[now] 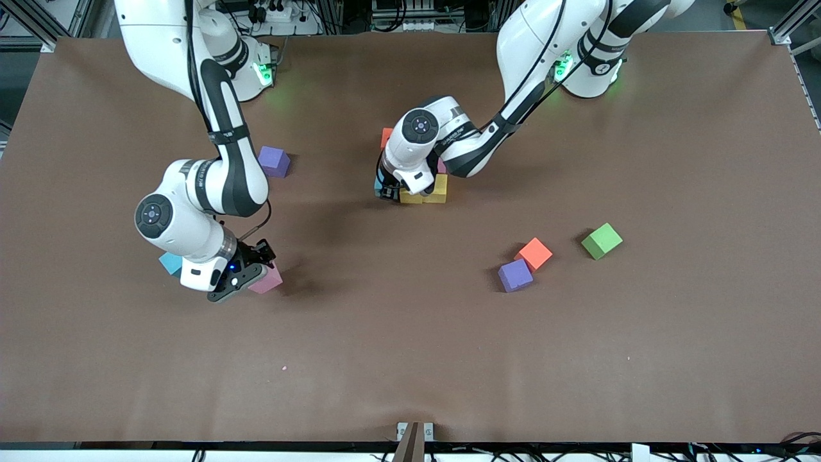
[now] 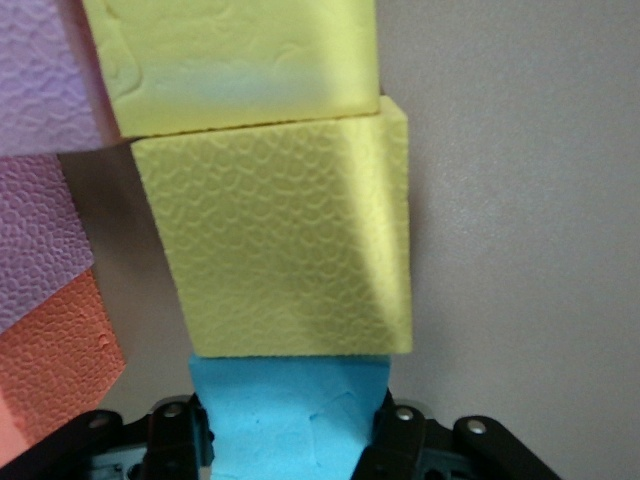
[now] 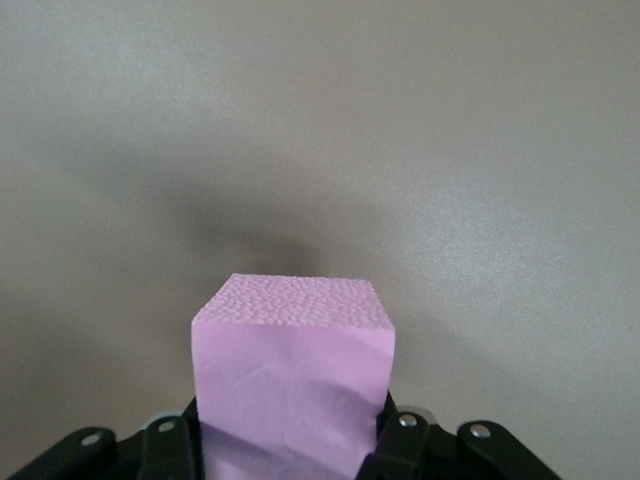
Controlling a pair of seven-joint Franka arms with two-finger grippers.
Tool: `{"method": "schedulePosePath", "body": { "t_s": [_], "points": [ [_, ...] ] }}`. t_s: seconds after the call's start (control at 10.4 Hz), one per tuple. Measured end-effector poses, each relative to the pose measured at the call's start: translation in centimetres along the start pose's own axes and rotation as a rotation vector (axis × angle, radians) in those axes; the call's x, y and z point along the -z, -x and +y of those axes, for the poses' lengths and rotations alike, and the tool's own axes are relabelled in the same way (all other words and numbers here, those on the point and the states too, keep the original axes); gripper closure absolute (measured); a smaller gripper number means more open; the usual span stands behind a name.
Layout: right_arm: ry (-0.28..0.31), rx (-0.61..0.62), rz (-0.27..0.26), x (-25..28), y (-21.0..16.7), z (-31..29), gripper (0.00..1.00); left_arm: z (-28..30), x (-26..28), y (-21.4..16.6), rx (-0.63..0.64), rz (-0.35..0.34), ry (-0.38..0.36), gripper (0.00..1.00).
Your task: Form number 2 with 11 blocks
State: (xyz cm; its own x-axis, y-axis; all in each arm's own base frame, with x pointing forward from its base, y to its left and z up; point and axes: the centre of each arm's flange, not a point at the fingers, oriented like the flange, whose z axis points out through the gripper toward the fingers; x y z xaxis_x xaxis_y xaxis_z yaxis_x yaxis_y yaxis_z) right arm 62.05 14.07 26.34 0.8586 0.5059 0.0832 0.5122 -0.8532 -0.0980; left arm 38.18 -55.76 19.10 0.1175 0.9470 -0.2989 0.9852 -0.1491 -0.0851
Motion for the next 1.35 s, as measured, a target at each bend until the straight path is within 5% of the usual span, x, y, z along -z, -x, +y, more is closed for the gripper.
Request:
{"method": "schedulePosePath", "body": {
  "t_s": [0.38, 0.77, 1.35],
  "points": [
    [-0.002, -0.058, -0.003, -0.2, -0.6, -1.8, 0.42, 0.8, 0.3, -0.6, 0.015, -0.003, 0.007, 0.44],
    [-0.004, -0.118, -0.006, -0.4, -1.0, -3.4, 0.42, 1.4, 0.7, -0.7, 0.021, -0.01, 0.016, 0.0],
    [-0.009, -0.309, -0.018, -0.9, -1.7, -6.8, 0.42, 5.5, 10.3, -1.0, -0.011, -0.007, 0.109, 0.0]
  ]
}}
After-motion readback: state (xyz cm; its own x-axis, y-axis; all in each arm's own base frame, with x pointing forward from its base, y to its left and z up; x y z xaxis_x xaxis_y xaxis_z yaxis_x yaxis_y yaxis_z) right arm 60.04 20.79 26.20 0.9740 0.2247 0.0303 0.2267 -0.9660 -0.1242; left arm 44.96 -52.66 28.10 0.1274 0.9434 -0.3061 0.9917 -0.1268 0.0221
